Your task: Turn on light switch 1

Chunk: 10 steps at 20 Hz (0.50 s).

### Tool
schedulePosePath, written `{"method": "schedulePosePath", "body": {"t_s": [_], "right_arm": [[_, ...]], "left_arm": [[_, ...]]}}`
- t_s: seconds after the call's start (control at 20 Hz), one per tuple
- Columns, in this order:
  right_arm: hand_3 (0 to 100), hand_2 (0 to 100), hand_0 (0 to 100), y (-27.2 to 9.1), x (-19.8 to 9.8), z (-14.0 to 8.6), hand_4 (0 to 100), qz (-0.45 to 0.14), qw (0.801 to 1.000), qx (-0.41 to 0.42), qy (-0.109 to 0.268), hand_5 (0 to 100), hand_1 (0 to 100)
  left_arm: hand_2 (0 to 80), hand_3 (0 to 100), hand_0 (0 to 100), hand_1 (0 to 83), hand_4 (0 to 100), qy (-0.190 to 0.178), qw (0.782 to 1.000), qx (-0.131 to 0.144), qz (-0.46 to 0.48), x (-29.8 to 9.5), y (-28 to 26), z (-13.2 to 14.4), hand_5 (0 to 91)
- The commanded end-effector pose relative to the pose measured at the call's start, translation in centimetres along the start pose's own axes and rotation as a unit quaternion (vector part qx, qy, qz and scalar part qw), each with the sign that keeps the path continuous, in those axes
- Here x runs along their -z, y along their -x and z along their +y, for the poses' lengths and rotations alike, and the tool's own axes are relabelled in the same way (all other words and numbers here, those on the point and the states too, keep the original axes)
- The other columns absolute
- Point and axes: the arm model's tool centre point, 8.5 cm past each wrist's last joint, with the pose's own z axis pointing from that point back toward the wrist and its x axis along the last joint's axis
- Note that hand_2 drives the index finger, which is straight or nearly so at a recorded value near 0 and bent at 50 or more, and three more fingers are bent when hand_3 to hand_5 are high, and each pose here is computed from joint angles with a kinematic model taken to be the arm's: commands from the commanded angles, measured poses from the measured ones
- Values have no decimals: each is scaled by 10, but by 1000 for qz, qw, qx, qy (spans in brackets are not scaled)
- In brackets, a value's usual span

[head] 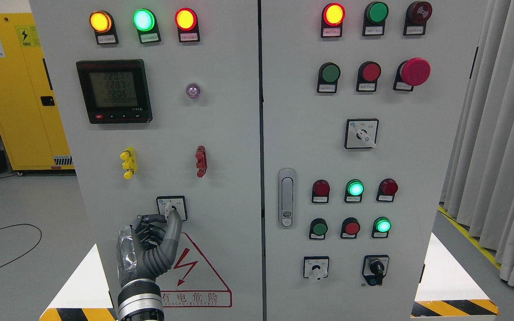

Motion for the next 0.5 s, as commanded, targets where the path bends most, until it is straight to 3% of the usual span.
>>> {"method": "schedulePosePath", "body": {"t_s": [0.0, 0.45], "right_arm": [[0, 40, 0, 0, 0, 0, 0, 0, 1000, 1, 0, 0, 500], [0, 40, 0, 0, 0, 0, 0, 0, 1000, 1, 0, 0, 500]], "left_arm": [[566, 887, 384, 626, 882, 0, 1000, -1, -1, 1, -2, 0, 789], [570, 892, 357, 619, 883, 0, 1000, 0, 0, 1, -1, 0, 789]]}}
